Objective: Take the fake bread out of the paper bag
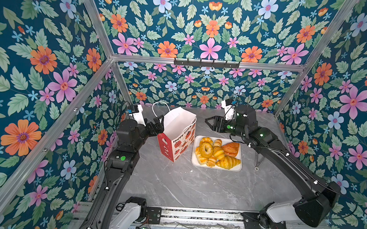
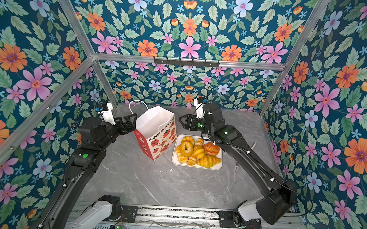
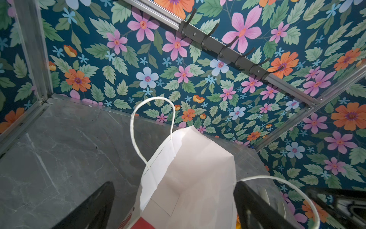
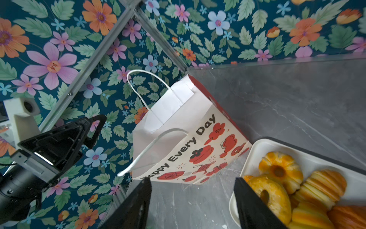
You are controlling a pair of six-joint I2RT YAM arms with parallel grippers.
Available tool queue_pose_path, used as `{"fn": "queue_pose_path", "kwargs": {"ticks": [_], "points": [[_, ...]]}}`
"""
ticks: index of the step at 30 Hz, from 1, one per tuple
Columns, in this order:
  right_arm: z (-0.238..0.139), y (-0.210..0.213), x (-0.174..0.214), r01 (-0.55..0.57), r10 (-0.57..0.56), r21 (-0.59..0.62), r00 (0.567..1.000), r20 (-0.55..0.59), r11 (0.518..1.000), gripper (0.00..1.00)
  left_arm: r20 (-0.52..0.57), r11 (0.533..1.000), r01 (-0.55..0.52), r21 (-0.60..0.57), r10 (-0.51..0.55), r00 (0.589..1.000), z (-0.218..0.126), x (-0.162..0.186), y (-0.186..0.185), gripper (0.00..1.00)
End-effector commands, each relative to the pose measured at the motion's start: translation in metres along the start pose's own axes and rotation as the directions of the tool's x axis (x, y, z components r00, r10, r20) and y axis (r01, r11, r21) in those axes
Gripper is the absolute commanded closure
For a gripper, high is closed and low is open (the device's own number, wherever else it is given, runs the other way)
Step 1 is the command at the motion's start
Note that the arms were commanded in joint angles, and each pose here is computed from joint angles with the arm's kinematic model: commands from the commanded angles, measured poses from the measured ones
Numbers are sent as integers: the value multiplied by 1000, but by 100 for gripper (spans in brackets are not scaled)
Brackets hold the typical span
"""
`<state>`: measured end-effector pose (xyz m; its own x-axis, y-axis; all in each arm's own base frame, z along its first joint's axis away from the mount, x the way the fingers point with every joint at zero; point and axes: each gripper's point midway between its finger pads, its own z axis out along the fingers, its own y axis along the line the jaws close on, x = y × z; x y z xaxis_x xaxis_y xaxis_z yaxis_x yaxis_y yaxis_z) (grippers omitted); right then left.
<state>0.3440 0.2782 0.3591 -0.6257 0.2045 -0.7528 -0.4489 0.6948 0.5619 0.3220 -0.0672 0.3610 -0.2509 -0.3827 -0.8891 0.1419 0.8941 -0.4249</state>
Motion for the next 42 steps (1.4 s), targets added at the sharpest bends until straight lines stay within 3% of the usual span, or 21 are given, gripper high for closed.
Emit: {"fn": "queue_pose_path", "kwargs": {"ticks": [1,4,8,15,22,30,42], "points": [[-22,-8,-24,60,-70,76,987,145,995,30,97,989,-18,-147,32,995,-11,-12,27,4],[-42,-29,-13,83,-110,180,983,144,980,29,190,950,32,-311,29,981,-26,-11,63,4],[-67,-57,10,68,-107,274,986,130,959,28,274,892,132,-432,-10,962,-37,15,103,6],[-96,-106,48,-7,-33,388,995,95,921,27,237,843,166,-511,-48,970,-11,81,146,7],[-111,-129,68,-41,3,444,996,87,895,27,160,850,130,-511,-55,986,36,119,162,7],[-118,-135,72,-40,-1,468,996,88,883,27,140,851,122,-511,-58,988,51,137,173,6],[-107,-140,79,-42,18,471,998,54,881,27,62,936,101,-337,-85,994,71,153,148,5]]}}
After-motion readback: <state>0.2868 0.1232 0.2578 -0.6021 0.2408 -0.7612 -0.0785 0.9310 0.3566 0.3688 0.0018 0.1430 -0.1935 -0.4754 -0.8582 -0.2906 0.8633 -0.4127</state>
